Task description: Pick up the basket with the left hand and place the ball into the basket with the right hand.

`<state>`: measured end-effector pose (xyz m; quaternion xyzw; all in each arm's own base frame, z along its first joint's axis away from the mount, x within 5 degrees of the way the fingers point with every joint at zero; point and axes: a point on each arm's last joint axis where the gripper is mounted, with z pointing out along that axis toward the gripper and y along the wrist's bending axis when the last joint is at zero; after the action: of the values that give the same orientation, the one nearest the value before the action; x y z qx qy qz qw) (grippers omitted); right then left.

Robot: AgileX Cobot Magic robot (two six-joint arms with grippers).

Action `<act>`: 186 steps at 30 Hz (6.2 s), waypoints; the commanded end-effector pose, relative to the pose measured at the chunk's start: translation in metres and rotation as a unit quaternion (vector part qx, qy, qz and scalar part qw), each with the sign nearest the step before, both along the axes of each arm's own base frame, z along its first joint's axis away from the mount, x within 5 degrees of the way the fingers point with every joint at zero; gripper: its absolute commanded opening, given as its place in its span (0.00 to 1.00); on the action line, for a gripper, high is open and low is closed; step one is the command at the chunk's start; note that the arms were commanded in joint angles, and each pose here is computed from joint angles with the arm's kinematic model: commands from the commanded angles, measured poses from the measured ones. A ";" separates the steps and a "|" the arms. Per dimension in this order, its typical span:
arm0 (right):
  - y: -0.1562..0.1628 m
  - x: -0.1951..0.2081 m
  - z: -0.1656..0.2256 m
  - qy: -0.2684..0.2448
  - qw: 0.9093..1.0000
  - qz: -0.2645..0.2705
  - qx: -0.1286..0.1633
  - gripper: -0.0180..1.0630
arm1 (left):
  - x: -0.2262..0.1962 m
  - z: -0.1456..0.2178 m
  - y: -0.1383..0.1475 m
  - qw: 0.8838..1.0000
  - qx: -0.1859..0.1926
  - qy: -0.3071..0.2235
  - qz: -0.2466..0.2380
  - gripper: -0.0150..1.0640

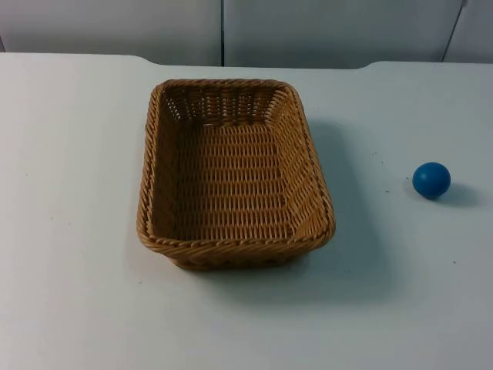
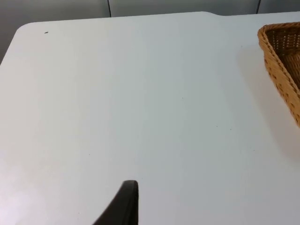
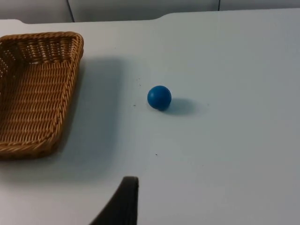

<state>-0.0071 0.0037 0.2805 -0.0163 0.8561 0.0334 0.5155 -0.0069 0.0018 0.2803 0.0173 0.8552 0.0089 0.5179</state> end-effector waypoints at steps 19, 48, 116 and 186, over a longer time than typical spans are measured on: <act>-0.001 0.000 -0.001 -0.005 1.000 -0.002 -0.003 0.98 | 0.143 0.104 -0.012 0.998 -0.043 0.025 -0.030 0.99; -0.001 0.000 -0.001 -0.005 1.000 -0.002 -0.003 0.98 | 0.325 -0.018 -0.106 0.965 -0.067 0.204 -0.151 0.99; -0.001 0.000 -0.002 -0.002 1.000 -0.002 -0.003 0.98 | 0.402 -0.170 -0.176 0.908 -0.100 0.406 -0.008 0.03; -0.002 0.000 -0.001 -0.005 1.000 -0.013 0.001 0.98 | 0.397 -0.033 -0.101 0.900 -0.250 0.333 -0.125 0.01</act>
<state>-0.0068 0.0010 0.2802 0.0017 0.8567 0.0271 0.5151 0.3910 -0.0961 0.2415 -0.0002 0.9498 -0.2562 0.1798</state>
